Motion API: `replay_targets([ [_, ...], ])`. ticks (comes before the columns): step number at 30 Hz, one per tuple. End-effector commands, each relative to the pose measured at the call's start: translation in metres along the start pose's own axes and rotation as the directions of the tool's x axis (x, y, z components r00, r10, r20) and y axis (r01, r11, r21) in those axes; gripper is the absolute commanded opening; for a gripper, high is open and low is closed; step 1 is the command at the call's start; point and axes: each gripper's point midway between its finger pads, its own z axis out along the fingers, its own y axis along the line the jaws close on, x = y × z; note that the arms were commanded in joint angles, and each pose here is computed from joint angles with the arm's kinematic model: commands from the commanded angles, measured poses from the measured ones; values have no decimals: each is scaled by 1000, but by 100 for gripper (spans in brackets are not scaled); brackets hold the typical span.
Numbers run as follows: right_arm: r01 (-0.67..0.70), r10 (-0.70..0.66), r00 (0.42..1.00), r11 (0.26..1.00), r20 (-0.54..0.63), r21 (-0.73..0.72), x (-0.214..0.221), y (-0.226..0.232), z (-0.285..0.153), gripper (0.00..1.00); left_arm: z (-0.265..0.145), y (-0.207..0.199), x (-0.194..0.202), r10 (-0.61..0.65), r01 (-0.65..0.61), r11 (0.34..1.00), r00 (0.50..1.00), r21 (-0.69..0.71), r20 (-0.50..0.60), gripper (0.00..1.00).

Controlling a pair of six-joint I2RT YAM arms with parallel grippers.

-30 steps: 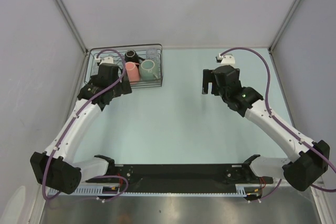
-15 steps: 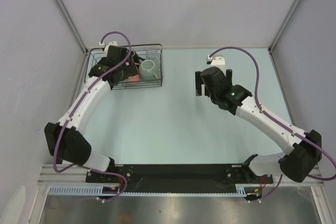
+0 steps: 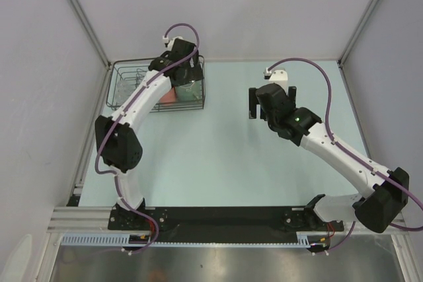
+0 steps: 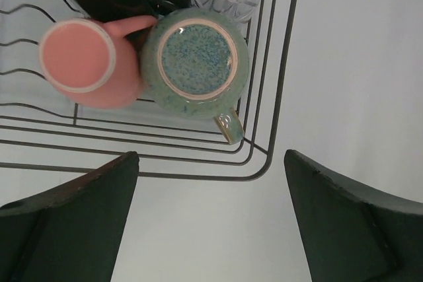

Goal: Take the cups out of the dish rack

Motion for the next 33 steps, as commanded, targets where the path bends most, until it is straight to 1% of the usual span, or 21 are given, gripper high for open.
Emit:
replay_targets([
  [1,-15,15,1000,1000,27,-5,-10,0,-2,100,11,-16,8,-64,64,998,998,-13,-28,94],
  [3,-16,16,1000,1000,27,-3,-10,0,-2,100,19,-17,16,-65,64,996,998,-54,-26,93],
  [7,-14,14,1000,1000,26,-8,-10,0,-2,100,32,-22,29,-132,128,987,991,-93,-31,82],
  [12,-14,14,1000,1000,21,-2,-8,-2,-2,100,38,-35,40,-195,192,975,981,-113,-18,78],
  [13,-16,16,1000,1000,20,-5,-8,-2,-2,100,39,-35,41,-204,201,972,979,-119,-14,75],
  [17,-12,12,1000,1000,10,-6,-2,-3,-1,100,43,-34,48,-261,257,953,965,-160,-1,70],
  [26,-10,10,1000,1000,-17,-10,10,-5,0,99,49,-25,54,-368,368,904,929,-219,43,66],
  [33,-7,7,999,1000,-42,-20,20,-2,3,100,59,-28,57,-402,402,887,914,-228,49,62],
])
